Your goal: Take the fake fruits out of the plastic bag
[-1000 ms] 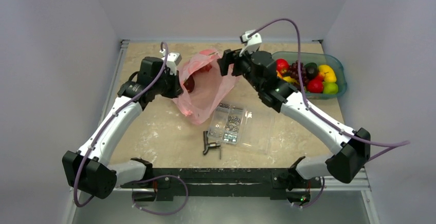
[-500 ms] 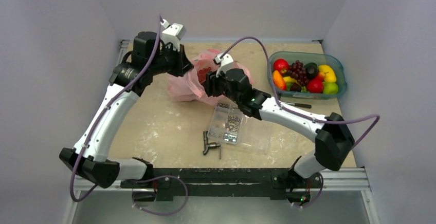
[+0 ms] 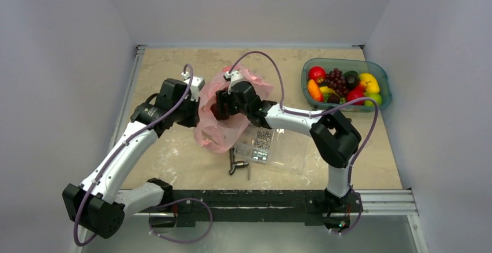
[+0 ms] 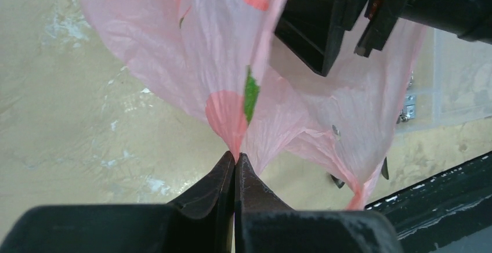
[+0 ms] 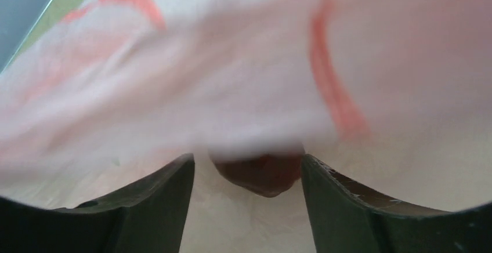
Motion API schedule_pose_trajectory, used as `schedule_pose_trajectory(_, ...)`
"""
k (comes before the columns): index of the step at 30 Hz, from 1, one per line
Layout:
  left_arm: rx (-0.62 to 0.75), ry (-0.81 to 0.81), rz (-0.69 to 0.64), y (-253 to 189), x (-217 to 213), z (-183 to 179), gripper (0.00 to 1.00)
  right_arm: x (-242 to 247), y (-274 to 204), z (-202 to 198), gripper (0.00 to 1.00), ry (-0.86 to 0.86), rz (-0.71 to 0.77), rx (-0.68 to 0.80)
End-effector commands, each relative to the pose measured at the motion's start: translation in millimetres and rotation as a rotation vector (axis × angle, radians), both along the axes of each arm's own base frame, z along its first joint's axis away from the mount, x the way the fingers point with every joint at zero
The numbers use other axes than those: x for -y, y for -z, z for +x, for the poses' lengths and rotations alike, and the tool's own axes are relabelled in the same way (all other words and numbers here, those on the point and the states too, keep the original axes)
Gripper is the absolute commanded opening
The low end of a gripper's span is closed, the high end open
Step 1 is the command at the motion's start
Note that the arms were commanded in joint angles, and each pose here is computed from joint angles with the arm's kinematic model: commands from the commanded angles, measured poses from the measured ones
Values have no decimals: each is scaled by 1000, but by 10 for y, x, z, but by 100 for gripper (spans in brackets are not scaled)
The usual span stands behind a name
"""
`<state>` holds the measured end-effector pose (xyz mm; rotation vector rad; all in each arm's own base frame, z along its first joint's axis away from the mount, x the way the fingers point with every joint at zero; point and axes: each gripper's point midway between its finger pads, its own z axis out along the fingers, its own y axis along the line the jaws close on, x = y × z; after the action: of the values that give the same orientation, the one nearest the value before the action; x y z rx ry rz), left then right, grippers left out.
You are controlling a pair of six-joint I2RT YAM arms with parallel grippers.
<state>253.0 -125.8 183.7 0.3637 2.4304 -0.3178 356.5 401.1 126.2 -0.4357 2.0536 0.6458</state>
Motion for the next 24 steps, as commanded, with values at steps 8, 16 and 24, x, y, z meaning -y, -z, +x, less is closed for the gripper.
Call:
schedule_pose_trajectory(8,213,5,-16,-226,-92,47,0,-279,-16,212,96,-25,-10,32)
schedule_pose_trajectory(16,239,14,-39,-286,-57,59,0,-393,310,292,99,-30,-117,35)
schedule_pose_trajectory(24,225,13,-34,-276,-47,86,0,-377,629,298,98,21,-212,26)
